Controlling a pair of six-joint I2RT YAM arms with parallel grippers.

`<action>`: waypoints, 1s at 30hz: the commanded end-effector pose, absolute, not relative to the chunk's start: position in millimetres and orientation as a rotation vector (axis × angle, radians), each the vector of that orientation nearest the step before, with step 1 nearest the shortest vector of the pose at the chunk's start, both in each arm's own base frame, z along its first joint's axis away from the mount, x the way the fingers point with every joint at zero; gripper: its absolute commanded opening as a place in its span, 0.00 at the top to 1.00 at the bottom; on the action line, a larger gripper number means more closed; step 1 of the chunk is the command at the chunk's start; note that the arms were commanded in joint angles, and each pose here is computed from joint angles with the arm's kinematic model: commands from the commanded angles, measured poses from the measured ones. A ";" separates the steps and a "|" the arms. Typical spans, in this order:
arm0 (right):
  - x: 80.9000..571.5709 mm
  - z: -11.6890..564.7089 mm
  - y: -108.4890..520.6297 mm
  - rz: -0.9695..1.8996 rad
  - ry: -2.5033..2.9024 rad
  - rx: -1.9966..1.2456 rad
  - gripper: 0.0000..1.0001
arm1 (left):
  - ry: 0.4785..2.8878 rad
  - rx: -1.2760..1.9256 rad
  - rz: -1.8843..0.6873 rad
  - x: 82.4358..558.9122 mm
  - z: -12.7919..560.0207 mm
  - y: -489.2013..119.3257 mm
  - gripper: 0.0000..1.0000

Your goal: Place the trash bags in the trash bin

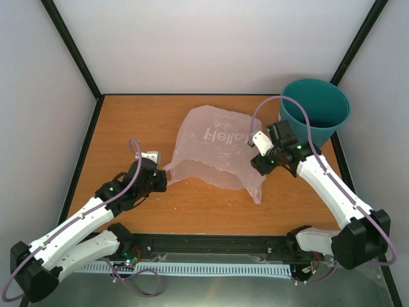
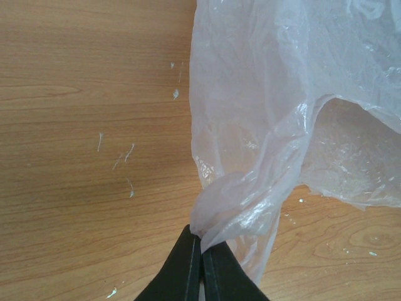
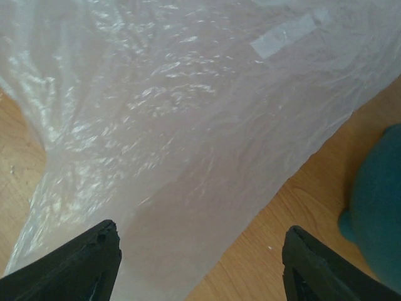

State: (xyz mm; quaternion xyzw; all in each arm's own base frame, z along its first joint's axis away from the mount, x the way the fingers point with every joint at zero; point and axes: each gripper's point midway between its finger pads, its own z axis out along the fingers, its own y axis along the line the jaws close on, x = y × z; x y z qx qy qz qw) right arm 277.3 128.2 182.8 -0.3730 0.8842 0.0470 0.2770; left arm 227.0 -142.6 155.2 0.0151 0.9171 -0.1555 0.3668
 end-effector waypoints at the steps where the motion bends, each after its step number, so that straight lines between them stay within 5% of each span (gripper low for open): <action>1: 297.3 182.2 131.5 0.095 2.350 -0.991 0.27 | 2.292 0.030 -0.433 231.4 169.2 -144.8 0.99; 13: 348.6 193.2 144.2 0.219 2.424 -0.918 0.20 | 2.278 0.023 -0.430 232.4 171.6 -143.3 0.99; 30: 352.9 164.8 130.1 0.075 2.533 -0.917 0.36 | 2.182 0.004 -0.495 227.2 195.4 -138.9 0.99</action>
